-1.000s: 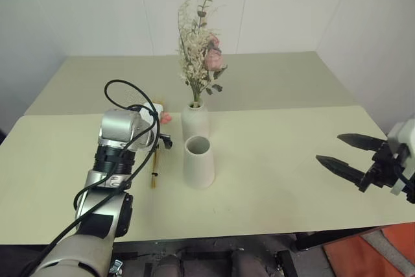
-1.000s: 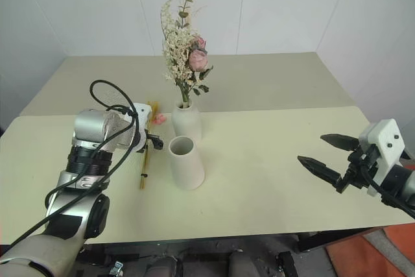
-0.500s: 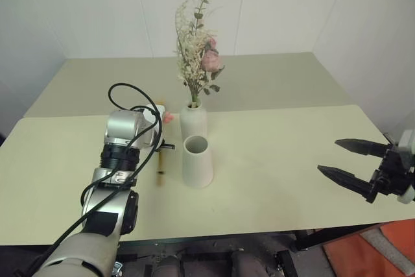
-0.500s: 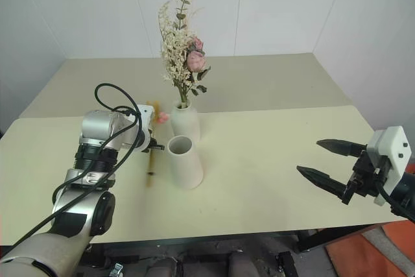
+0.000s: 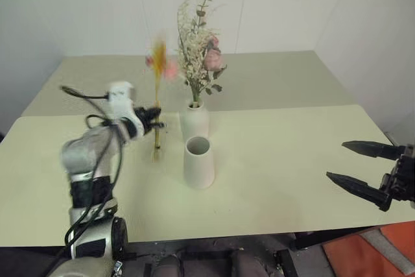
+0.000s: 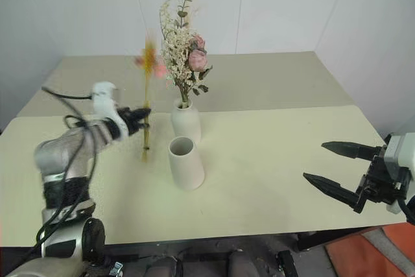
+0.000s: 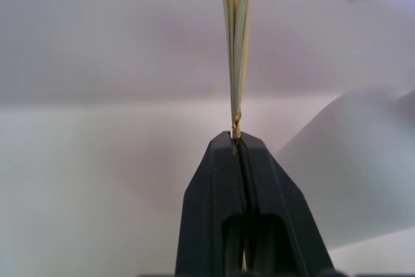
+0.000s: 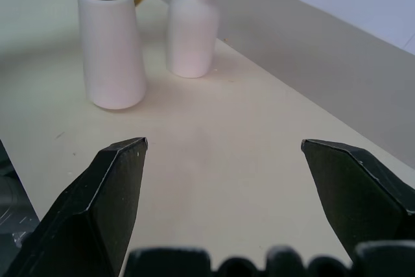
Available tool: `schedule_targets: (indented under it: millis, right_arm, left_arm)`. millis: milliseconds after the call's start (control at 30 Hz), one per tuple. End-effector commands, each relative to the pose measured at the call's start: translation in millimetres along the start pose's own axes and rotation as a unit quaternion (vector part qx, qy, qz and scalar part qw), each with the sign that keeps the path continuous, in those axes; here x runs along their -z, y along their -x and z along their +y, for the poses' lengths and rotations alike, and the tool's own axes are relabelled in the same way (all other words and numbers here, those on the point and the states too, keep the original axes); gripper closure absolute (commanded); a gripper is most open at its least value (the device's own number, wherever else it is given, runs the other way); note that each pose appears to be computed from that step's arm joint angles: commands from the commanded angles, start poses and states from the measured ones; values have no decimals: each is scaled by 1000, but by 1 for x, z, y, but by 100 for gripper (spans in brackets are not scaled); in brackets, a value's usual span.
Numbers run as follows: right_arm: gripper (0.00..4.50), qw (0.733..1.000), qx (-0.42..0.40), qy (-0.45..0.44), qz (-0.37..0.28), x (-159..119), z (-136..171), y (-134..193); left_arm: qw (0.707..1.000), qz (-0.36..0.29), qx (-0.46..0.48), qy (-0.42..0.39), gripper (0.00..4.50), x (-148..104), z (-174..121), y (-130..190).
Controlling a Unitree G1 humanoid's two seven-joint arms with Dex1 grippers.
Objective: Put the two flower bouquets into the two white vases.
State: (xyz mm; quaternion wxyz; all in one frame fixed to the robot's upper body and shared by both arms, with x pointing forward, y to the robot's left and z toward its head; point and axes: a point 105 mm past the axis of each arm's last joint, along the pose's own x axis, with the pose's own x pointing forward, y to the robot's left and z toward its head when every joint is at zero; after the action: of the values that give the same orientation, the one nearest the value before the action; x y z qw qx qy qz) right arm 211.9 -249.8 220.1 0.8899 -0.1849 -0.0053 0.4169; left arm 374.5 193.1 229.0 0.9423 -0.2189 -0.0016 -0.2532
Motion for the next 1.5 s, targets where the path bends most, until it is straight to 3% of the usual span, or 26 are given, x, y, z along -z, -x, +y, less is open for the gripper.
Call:
schedule_targets:
  millis: [33,200,400,567,767,1367,1500]
  right_arm:
    - [0,1000,-12,20,-10,-6,3,2]
    - [0,999,-31,19,-3,-2,8,2]
    - [0,1000,-20,20,6,4,5,2]
    - [0,1000,-7,19,7,5,8,3]
    - [0,1000,2,18,16,6,10,7]
    - [0,1000,11,15,18,7,11,4]
    - [0,1000,10,15,17,8,11,3]
  left_arm:
    - [979,-98,179,28,448,-39,-29,28]
    - [917,-143,370,40,448,-68,-76,32]
    - [878,-147,446,95,448,-81,-96,7]
    - [854,-118,496,97,448,-59,-115,-6]
    - [846,-69,525,57,448,-29,-130,-13]
    - [832,29,553,-40,448,25,-119,-8]
    - [824,54,561,-59,356,32,-116,-3]
